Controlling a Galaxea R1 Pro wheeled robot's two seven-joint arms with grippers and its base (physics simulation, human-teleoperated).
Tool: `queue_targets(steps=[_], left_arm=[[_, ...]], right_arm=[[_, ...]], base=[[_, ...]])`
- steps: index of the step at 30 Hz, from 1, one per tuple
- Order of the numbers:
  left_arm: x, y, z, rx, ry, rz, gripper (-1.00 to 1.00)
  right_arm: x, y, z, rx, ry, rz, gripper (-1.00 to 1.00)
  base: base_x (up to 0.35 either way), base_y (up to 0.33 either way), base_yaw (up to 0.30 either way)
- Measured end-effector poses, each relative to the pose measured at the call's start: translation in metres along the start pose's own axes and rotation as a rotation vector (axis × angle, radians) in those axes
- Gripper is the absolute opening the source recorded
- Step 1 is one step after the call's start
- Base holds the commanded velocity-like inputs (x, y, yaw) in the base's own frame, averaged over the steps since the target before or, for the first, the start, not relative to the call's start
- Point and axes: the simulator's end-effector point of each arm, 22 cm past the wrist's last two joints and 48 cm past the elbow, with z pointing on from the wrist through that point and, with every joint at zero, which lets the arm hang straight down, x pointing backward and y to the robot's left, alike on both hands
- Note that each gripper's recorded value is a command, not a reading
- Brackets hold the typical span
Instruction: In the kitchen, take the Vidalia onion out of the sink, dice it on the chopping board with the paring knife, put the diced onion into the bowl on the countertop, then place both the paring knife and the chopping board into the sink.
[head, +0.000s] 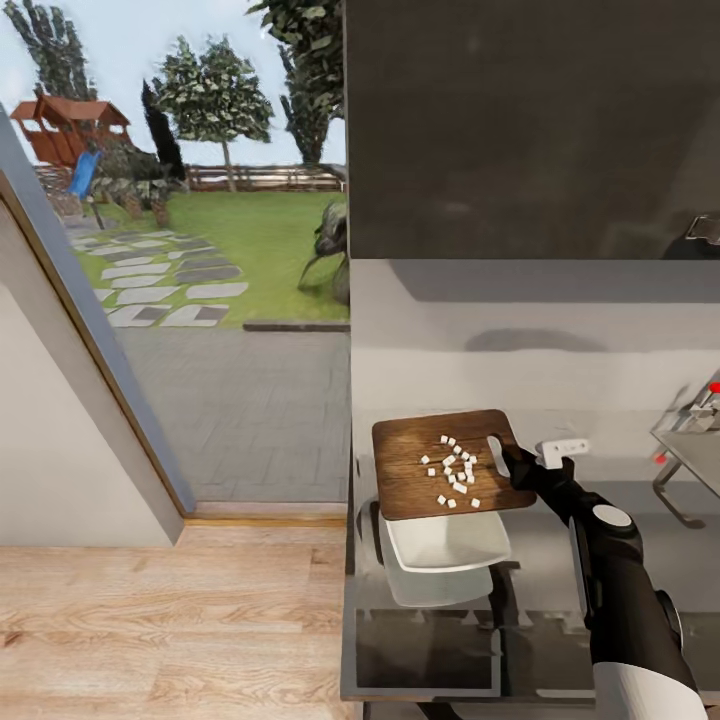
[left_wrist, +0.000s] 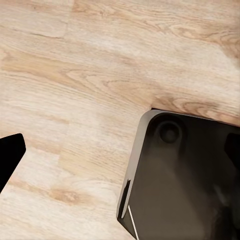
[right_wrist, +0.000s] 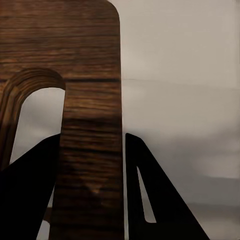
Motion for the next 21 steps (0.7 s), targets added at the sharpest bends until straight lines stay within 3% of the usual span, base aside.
queue_targets(steps=[4, 8, 13, 17, 21], left_arm=[[0.000, 0.000, 0.000, 0.001, 0.001, 0.001, 1.00], [0.000, 0.000, 0.000, 0.001, 0.001, 0.001, 1.00], [0.000, 0.000, 0.000, 0.001, 0.001, 0.001, 1.00], [0.001, 0.000, 0.000, 0.001, 0.002, 0.001, 1.00], [0.001, -0.001, 0.000, 0.001, 0.001, 0.000, 1.00]], right_arm=[[0.003, 0.001, 0.001, -0.003, 0.000, -0.001, -1.00], [-0.004, 0.003, 0.004, -0.009, -0.056, -0.031, -1.00], [-0.005, 0.004, 0.004, -0.012, -0.069, -0.036, -1.00], [0.000, -0.016, 0.000, 0.028, -0.065, -0.011, -1.00], [0.002, -0.020, -0.001, 0.038, -0.064, 0.002, -1.00]], base=[[0.000, 0.000, 0.000], [0.000, 0.000, 0.000], [0.000, 0.000, 0.000], [0.000, 0.000, 0.000], [0.000, 0.000, 0.000]])
